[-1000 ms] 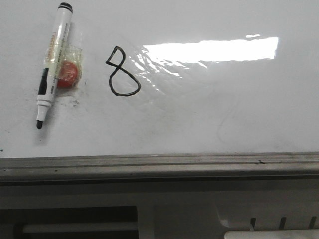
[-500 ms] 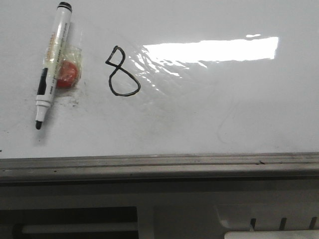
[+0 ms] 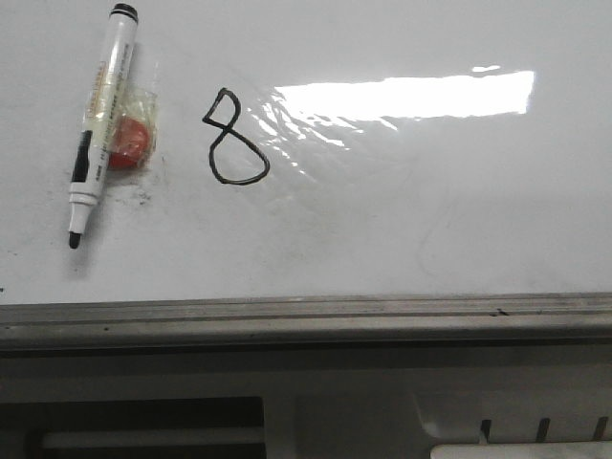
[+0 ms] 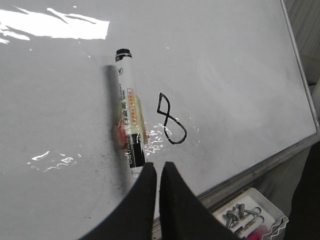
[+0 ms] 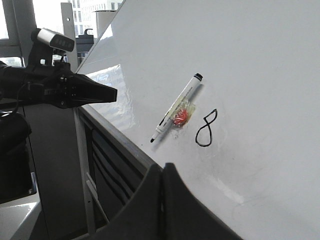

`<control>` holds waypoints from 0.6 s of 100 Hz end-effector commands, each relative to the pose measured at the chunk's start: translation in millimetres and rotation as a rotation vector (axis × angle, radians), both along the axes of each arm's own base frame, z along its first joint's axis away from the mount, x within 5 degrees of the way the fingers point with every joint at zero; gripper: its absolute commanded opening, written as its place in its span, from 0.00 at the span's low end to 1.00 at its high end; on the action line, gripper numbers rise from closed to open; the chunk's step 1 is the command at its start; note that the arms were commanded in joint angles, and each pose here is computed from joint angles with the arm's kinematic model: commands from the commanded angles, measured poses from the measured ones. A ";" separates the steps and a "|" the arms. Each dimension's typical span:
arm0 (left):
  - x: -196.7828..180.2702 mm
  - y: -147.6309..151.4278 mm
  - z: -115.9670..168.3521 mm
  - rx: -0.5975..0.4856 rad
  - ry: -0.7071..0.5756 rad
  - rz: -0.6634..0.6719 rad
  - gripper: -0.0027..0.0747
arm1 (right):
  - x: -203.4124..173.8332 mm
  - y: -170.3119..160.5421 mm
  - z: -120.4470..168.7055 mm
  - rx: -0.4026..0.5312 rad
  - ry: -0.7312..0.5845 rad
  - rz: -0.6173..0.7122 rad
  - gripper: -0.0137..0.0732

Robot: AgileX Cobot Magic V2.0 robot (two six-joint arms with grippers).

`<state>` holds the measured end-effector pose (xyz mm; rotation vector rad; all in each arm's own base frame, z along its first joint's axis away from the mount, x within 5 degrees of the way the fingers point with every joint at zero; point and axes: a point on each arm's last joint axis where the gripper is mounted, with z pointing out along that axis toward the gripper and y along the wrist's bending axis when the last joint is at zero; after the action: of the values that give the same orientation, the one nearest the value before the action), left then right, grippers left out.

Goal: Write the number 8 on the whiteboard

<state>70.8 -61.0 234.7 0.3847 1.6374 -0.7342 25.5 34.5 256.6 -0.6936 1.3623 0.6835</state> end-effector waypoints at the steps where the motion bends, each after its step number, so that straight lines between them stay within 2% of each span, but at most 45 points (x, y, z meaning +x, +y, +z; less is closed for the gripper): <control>1: 0.0 -1.5 12.9 -0.062 -0.060 -0.013 0.01 | -0.4 -2.2 13.6 0.061 -0.058 -0.013 0.08; 20: -3.3 1.4 2.2 -0.056 -0.050 -0.011 0.01 | -0.4 -2.2 13.6 0.061 -0.058 -0.013 0.08; 32: -8.1 7.8 0.8 -0.138 -0.039 0.011 0.01 | -0.4 -2.2 13.6 0.061 -0.058 -0.013 0.08; 43: -10.0 16.4 2.9 -0.221 -0.035 0.078 0.01 | -0.4 -2.2 13.6 0.061 -0.058 -0.013 0.08; 60: -10.5 29.6 7.2 -0.250 -0.104 0.227 0.01 | -0.4 -2.2 13.6 0.061 -0.058 -0.013 0.08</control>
<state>60.9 -36.6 224.7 0.1217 1.5614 -0.7334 25.5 34.5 256.6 -0.6943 1.3618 0.6822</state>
